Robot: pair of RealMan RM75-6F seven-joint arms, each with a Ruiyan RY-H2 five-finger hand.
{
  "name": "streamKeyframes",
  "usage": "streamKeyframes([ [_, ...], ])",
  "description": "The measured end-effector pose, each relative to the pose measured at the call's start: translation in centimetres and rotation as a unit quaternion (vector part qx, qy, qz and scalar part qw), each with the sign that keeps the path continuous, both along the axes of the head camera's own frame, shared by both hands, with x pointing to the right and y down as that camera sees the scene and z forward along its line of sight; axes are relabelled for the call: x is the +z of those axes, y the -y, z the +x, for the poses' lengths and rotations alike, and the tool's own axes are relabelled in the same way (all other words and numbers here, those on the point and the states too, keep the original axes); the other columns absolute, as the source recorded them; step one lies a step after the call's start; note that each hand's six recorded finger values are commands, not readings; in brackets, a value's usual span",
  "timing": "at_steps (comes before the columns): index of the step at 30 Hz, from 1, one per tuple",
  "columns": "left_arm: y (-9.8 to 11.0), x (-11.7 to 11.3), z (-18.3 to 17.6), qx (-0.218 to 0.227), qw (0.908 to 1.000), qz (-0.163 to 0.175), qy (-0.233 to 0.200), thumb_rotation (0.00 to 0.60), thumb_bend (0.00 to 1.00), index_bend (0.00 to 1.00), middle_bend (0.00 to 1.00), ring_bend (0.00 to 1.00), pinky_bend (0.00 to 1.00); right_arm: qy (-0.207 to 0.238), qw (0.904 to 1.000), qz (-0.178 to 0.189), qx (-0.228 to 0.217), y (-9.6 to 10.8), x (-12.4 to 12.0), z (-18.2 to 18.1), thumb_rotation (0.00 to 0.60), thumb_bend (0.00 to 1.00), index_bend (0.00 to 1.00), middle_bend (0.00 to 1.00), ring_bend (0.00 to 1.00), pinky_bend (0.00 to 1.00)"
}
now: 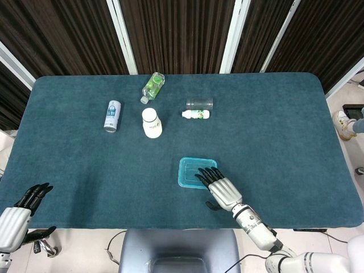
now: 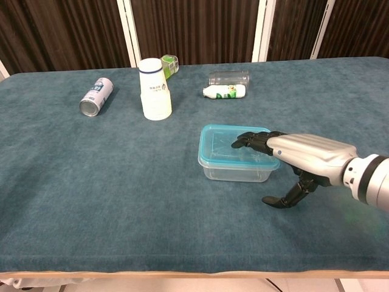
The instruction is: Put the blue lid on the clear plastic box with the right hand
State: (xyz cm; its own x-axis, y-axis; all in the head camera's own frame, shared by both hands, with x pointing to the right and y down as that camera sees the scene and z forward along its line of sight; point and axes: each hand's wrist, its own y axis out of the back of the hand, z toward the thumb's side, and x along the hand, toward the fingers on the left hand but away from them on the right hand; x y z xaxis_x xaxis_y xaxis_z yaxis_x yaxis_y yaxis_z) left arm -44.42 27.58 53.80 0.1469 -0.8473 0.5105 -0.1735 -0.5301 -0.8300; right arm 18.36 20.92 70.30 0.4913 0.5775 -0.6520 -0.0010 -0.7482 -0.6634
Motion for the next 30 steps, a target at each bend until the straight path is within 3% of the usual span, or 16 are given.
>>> streamKeyframes([
  [9, 0.0, 0.0, 0.0, 0.0, 1.0, -0.001, 0.0, 0.6, 0.46, 0.13, 0.09, 0.09, 0.4, 0.021, 0.9997, 0.012, -0.007, -0.2, -1.1, -0.3, 0.6, 0.47, 0.09, 0.07, 0.0, 0.07],
  [17, 0.0, 0.1, 0.1, 0.002, 1.0, -0.001, 0.001, 0.6, 0.46, 0.13, 0.09, 0.09, 0.4, 0.048, 0.9977, 0.048, -0.006, -0.2, -4.3, -0.1, 0.6, 0.47, 0.1, 0.07, 0.0, 0.08],
  [20, -0.1, 0.0, 0.1, 0.002, 1.0, -0.001, 0.002, 0.6, 0.46, 0.13, 0.09, 0.09, 0.4, 0.042, 0.9968, 0.067, -0.006, 0.7, -4.9, -0.2, 0.6, 0.48, 0.19, 0.11, 0.05, 0.22],
  [21, -0.1, 0.1, 0.1, 0.003, 1.0, -0.002, 0.002, 0.6, 0.46, 0.13, 0.09, 0.09, 0.4, 0.04, 0.9963, 0.076, -0.005, 1.2, -5.0, -0.4, 0.6, 0.48, 0.28, 0.18, 0.13, 0.31],
  [23, -0.1, 0.1, 0.2, 0.003, 1.0, -0.002, 0.002, 0.6, 0.46, 0.13, 0.09, 0.09, 0.4, 0.031, 0.9947, 0.098, -0.006, 2.4, -5.2, -0.7, 0.6, 0.49, 0.39, 0.27, 0.23, 0.39],
  [27, -0.1, 0.0, 0.1, 0.001, 1.0, -0.001, 0.002, 0.6, 0.46, 0.13, 0.09, 0.09, 0.4, 0.006, 0.9911, 0.132, -0.016, 4.4, -5.4, -1.7, 0.6, 0.49, 0.51, 0.36, 0.34, 0.48],
  [30, -0.1, 0.0, 0.0, 0.0, 1.0, -0.002, 0.002, 0.6, 0.46, 0.13, 0.09, 0.09, 0.4, -0.013, 0.9902, 0.138, -0.018, 5.4, -5.1, -2.3, 0.6, 0.48, 0.54, 0.38, 0.36, 0.51],
])
